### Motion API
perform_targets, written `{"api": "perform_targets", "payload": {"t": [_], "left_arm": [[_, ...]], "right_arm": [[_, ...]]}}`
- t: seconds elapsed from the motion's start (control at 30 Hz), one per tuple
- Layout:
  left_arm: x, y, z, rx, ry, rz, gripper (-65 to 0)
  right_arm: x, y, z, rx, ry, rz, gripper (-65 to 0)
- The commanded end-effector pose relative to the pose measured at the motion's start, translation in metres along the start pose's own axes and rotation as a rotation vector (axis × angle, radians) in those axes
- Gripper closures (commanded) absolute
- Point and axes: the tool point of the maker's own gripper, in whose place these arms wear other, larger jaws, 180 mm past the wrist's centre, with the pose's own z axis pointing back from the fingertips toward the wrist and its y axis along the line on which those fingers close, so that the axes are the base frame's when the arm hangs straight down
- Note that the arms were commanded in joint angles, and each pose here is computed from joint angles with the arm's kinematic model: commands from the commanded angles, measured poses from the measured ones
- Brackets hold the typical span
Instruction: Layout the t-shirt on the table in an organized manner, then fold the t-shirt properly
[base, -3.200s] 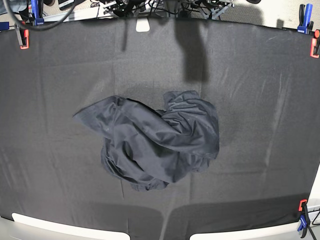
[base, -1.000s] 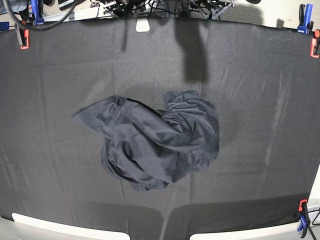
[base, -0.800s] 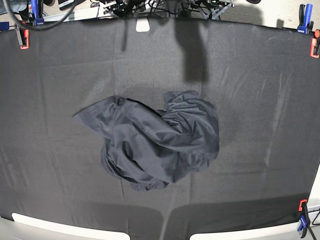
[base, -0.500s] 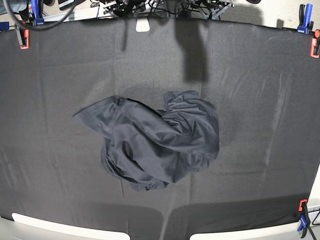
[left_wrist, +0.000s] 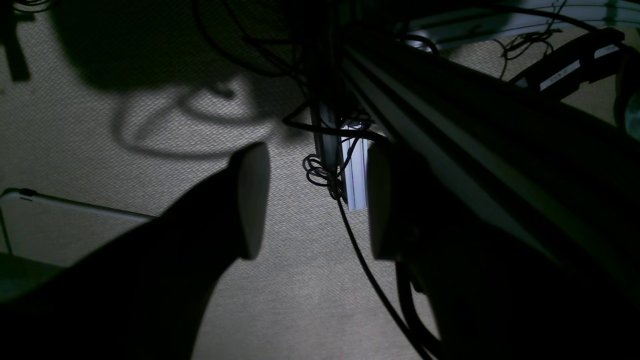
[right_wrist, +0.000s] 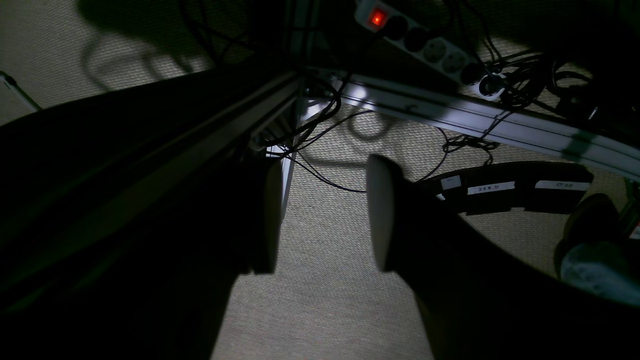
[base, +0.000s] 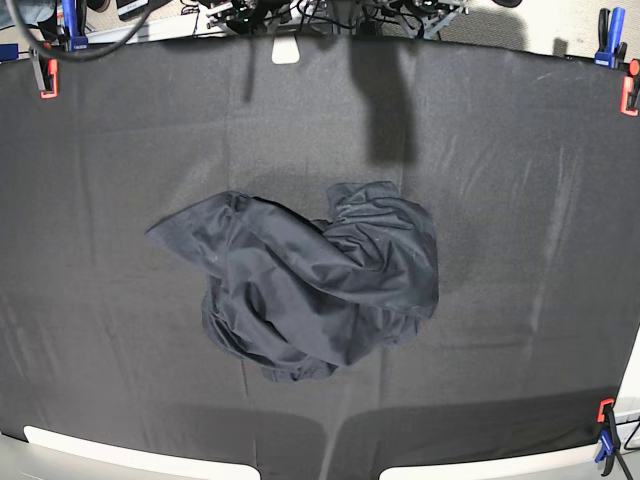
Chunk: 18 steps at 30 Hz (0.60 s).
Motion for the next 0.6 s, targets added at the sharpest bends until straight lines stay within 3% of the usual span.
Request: {"api": "perform_targets", "payload": {"t": [0.0,0.57], "left_arm": [[0.004,-0.017,-0.001,-0.041,-0.019,0.002,-29.2],[-0.014,-0.019,0.0,-0.045,0.002,0.01,-29.2]], "right_arm": [[0.006,-0.003,0.0,-0.009,-0.02,-0.001,-27.3],[0.006,-0.003,0.0,-0.009,-0.02,-0.001,-27.3]]}}
